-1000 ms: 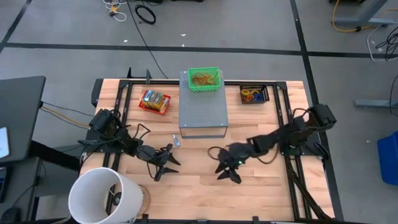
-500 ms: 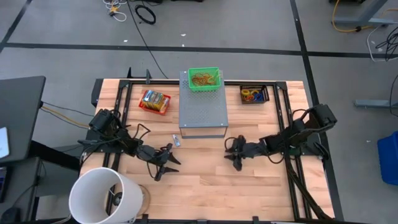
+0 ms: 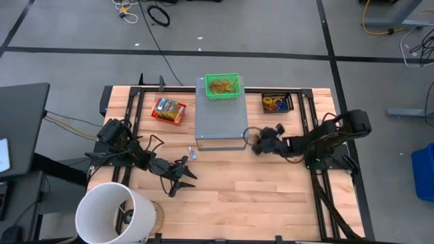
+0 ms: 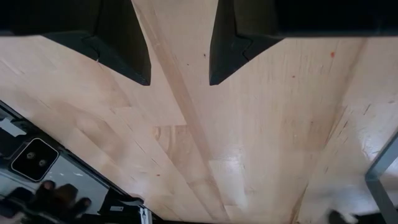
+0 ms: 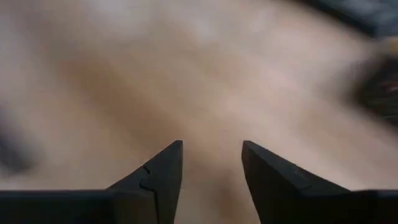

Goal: Pick & Place Office Desk Supplies
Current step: Put the black basket on the shelf

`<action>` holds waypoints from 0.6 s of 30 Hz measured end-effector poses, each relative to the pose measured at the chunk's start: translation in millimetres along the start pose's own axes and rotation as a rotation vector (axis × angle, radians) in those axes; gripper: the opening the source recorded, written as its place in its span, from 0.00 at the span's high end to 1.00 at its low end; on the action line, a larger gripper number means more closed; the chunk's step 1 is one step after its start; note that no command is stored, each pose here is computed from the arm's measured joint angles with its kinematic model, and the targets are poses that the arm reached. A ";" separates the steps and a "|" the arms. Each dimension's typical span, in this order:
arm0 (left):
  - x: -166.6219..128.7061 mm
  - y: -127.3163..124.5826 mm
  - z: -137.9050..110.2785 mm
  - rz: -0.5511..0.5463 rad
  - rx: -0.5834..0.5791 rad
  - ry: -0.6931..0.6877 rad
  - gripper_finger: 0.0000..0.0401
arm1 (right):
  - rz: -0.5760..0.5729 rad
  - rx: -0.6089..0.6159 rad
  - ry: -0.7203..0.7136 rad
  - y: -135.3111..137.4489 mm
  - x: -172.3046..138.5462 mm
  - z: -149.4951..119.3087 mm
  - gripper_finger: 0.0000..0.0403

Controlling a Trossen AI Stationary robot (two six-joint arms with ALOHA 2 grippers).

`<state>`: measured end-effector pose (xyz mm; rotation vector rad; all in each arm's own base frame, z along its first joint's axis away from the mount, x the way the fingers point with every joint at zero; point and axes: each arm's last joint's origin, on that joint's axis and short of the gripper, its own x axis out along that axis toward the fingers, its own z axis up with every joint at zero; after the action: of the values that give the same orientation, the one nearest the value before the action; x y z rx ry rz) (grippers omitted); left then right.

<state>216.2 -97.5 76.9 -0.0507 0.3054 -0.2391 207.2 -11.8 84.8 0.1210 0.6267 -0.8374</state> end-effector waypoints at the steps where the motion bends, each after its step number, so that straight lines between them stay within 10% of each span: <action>1: 0.0 0.0 0.0 0.000 0.000 0.000 0.58 | -0.047 0.003 -0.010 -5.0 0.4 2.9 0.57; 10: 0.0 0.1 -0.5 0.001 0.001 0.005 0.58 | -0.154 -0.117 -0.082 -36.8 -8.5 40.1 0.57; 18: 0.0 0.1 -0.6 0.001 0.005 0.006 0.58 | -0.123 -0.199 0.167 -73.8 -13.7 89.7 0.57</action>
<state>216.0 -97.4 76.3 -0.0444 0.3110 -0.2393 189.0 -83.0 175.8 -0.0295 0.8776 -0.8839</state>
